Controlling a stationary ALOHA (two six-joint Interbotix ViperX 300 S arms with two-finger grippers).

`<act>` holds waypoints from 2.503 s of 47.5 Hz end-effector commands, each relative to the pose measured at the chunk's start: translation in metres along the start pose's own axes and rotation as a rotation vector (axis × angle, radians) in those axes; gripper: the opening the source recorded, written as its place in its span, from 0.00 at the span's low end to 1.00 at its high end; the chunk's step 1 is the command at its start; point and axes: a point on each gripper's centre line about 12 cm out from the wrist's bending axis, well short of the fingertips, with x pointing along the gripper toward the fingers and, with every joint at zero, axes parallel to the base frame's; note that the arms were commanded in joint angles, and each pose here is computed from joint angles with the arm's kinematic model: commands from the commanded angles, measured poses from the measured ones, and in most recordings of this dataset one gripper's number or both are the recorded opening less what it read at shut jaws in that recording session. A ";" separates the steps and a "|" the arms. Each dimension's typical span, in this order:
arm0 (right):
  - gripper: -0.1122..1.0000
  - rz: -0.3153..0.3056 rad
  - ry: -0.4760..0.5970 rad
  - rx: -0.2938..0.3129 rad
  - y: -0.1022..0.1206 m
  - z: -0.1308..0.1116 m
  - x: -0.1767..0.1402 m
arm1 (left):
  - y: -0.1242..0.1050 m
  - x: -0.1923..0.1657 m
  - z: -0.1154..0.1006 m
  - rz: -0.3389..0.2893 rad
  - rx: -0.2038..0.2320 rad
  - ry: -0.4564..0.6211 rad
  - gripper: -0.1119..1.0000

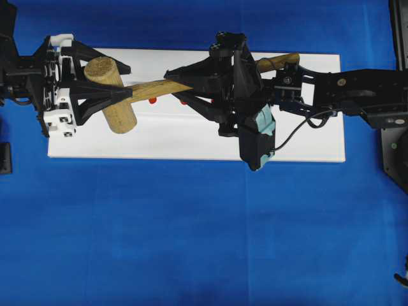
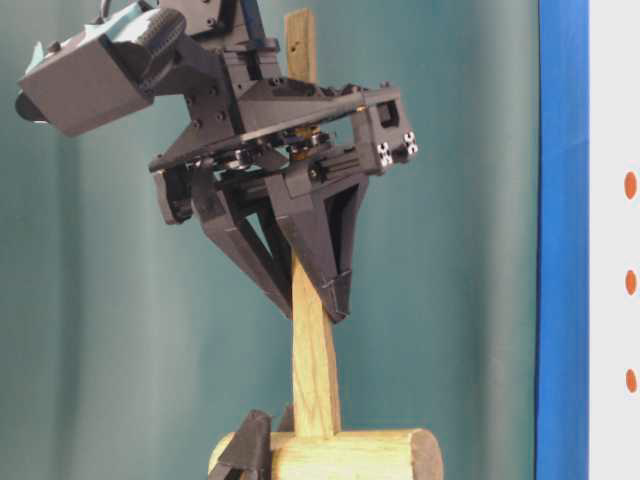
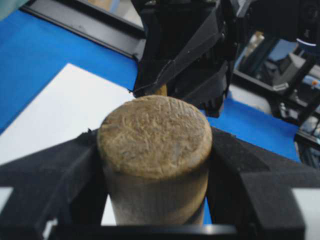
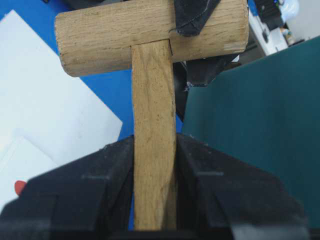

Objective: Hit the mark with a hammer.

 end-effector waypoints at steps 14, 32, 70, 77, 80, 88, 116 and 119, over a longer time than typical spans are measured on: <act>0.32 -0.060 -0.038 0.056 -0.022 0.018 -0.004 | -0.003 0.000 0.008 -0.006 0.012 -0.017 0.51; 0.93 -0.016 0.042 0.336 -0.024 0.016 -0.010 | -0.001 -0.006 0.003 0.005 0.304 0.037 0.51; 0.93 0.079 0.187 0.637 0.003 -0.010 0.013 | -0.015 -0.005 0.003 -0.043 0.514 0.051 0.51; 0.90 0.079 0.188 0.639 0.003 -0.010 0.015 | -0.015 -0.005 0.003 -0.044 0.514 0.051 0.51; 0.85 0.078 0.188 0.639 0.003 -0.010 0.015 | -0.015 -0.004 0.003 -0.044 0.514 0.051 0.51; 0.46 0.082 0.190 0.639 0.004 -0.010 0.015 | -0.015 -0.004 0.002 -0.044 0.514 0.053 0.51; 0.12 0.076 0.191 0.661 0.003 -0.010 0.013 | -0.014 -0.005 0.003 -0.041 0.519 0.052 0.51; 0.12 0.073 0.190 0.667 0.002 -0.010 0.012 | -0.014 -0.005 0.003 -0.041 0.517 0.051 0.51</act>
